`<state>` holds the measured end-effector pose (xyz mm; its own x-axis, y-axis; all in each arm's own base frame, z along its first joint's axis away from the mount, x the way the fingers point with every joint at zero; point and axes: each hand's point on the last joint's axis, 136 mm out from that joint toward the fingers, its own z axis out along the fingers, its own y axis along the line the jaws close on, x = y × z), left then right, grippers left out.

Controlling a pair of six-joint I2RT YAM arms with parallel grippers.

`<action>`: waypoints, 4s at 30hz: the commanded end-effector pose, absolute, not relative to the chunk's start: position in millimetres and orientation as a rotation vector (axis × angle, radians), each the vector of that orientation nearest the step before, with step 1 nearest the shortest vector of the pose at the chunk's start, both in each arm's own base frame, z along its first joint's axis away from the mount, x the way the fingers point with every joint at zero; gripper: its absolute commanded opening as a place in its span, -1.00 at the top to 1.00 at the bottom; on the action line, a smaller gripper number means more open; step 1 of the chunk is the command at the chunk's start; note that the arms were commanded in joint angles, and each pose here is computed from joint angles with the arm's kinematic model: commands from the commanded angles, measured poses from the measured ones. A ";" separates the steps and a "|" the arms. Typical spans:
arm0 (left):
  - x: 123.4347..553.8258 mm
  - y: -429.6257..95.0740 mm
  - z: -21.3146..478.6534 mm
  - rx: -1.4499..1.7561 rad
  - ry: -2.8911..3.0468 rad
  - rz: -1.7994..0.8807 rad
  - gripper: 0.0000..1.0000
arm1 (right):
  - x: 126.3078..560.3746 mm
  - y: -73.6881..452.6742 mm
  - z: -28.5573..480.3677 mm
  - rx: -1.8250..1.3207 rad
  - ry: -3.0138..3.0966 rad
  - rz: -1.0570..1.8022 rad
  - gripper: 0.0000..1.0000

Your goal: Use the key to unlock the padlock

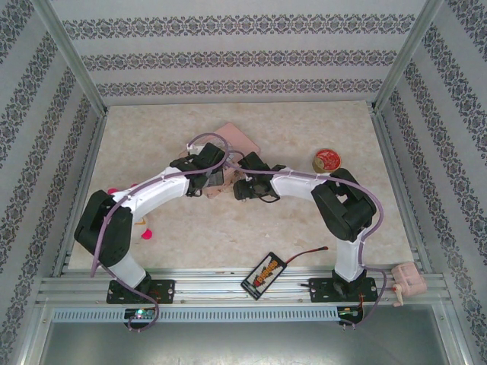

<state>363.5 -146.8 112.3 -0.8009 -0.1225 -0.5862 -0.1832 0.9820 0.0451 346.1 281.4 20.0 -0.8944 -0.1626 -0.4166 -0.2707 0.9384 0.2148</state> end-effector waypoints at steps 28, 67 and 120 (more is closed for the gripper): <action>339.7 -135.5 141.5 -0.347 2.451 -0.026 -0.99 | 325.5 273.5 34.9 -0.309 2.721 0.534 0.93; 349.2 -125.7 102.6 -0.366 2.365 0.065 -0.99 | 328.7 281.8 59.7 0.036 2.649 0.966 1.00; 335.8 -117.4 92.5 -0.395 2.401 0.085 -0.99 | 357.7 290.2 69.5 0.268 2.496 1.162 1.00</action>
